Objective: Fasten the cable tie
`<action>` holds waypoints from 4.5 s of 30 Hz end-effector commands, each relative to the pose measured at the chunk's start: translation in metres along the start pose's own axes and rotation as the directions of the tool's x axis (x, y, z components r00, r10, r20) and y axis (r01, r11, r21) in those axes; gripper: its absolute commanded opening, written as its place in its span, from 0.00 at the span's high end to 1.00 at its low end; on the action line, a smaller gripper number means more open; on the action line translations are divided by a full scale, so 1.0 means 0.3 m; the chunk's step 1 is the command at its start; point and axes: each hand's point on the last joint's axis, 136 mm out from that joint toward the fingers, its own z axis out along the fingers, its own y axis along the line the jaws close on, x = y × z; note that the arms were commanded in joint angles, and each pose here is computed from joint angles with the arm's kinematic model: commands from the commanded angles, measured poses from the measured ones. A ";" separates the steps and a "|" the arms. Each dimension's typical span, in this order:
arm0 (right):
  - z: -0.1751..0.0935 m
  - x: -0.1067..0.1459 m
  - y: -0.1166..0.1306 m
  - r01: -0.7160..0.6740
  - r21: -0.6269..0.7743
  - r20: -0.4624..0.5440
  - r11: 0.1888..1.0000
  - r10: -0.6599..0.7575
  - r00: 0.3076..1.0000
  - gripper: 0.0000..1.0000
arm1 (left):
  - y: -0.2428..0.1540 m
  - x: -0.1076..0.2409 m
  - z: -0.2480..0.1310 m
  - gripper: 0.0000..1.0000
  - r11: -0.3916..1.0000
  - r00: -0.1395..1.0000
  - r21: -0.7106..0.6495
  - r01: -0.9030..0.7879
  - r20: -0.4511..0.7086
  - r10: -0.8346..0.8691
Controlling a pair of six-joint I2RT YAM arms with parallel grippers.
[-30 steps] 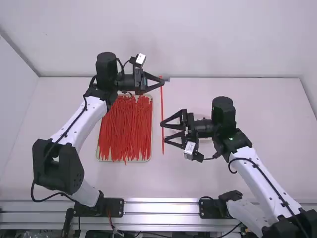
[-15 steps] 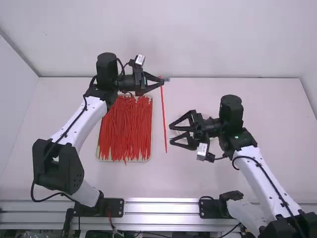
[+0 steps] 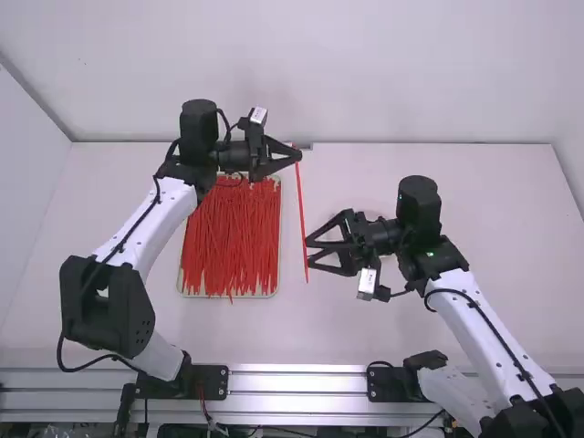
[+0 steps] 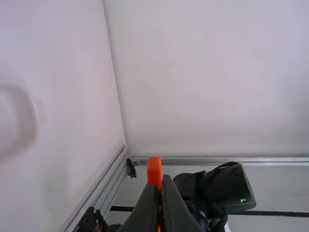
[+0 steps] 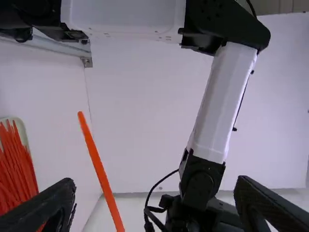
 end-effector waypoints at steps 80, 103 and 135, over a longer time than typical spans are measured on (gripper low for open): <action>0.000 -0.026 0.009 -0.049 0.013 0.046 0.999 0.048 0.998 1.00 | -0.054 0.026 0.063 0.99 0.992 0.992 0.014 -0.125 -0.012 0.125; 0.001 -0.005 0.015 -0.078 0.001 0.011 0.997 0.078 0.997 1.00 | -0.040 0.048 0.062 0.99 0.987 0.986 0.013 -0.160 -0.043 0.160; -0.004 0.009 0.010 -0.052 -0.001 -0.011 0.999 0.052 0.999 1.00 | -0.024 0.088 0.078 0.99 0.987 0.983 0.033 -0.160 -0.088 0.162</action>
